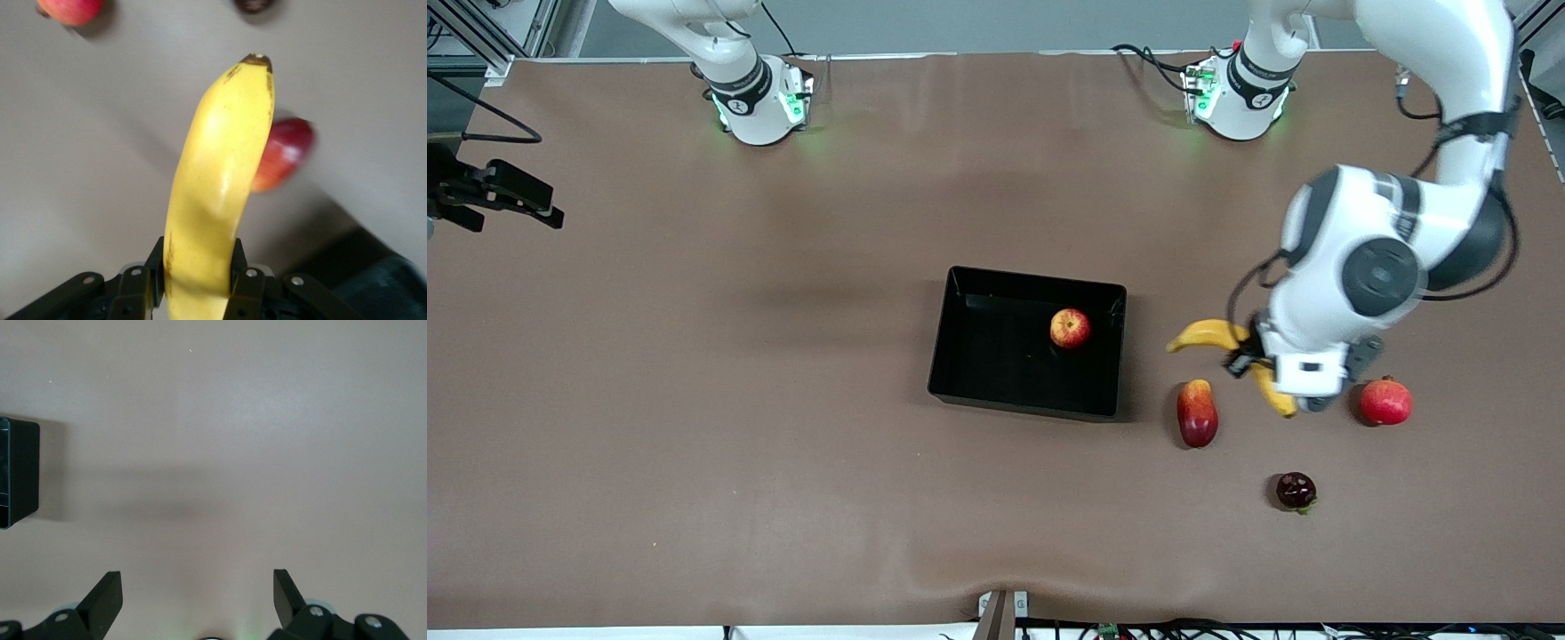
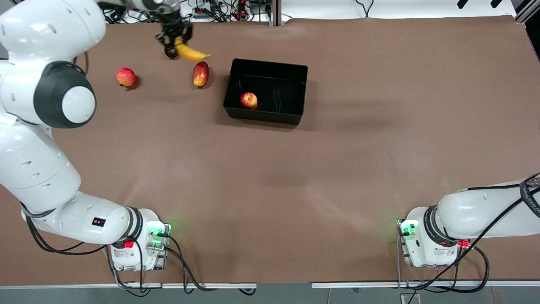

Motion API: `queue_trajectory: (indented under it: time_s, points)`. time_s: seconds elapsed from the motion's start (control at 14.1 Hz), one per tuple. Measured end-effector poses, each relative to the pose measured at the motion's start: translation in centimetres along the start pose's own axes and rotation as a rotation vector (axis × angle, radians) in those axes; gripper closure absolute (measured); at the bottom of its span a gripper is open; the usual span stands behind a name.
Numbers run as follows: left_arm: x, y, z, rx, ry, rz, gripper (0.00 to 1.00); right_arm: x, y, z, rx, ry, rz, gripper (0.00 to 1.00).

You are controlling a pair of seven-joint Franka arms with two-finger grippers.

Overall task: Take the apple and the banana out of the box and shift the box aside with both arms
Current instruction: 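Carry the banana beside the mango and open the left gripper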

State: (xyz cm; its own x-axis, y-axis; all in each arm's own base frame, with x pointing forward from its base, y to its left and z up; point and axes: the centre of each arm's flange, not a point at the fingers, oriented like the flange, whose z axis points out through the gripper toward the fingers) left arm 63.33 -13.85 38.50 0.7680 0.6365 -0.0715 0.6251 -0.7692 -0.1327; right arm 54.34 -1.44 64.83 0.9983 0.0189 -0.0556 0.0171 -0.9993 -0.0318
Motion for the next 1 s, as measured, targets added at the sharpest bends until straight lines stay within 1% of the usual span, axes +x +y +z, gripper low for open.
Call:
queue_trajectory:
  time_s: [0.14,0.28,0.36,0.5,0.78,0.85,1.0]
  points:
    - [3.6,-4.2,4.0,0.019,-0.039,0.08,0.6,0.0,0.0,0.0,0.0,0.0,0.0,0.0]
    - [4.7,-6.6,7.6,0.028,-0.067,0.151,0.6,0.0,0.0,0.0,0.0,0.0,0.0,0.0]
    - [4.8,-7.1,9.4,0.022,-0.067,0.188,0.6,0.0,0.0,0.0,0.0,0.0,0.0,0.0]
    - [4.5,-7.4,13.3,-0.002,-0.045,0.243,0.6,0.0,0.0,0.0,0.0,0.0,0.0,0.0]
    - [5.0,-6.8,19.6,-0.036,-0.014,0.258,0.6,0.0,0.0,0.0,0.0,0.0,0.0,0.0]
    - [4.9,-6.4,20.4,-0.042,-0.009,0.263,0.6,0.0,0.0,0.0,0.0,0.0,0.0,0.0]
    - [5.1,-5.6,19.7,-0.058,0.011,0.269,0.58,0.0,0.0,0.0,0.0,0.0,0.0,0.0]
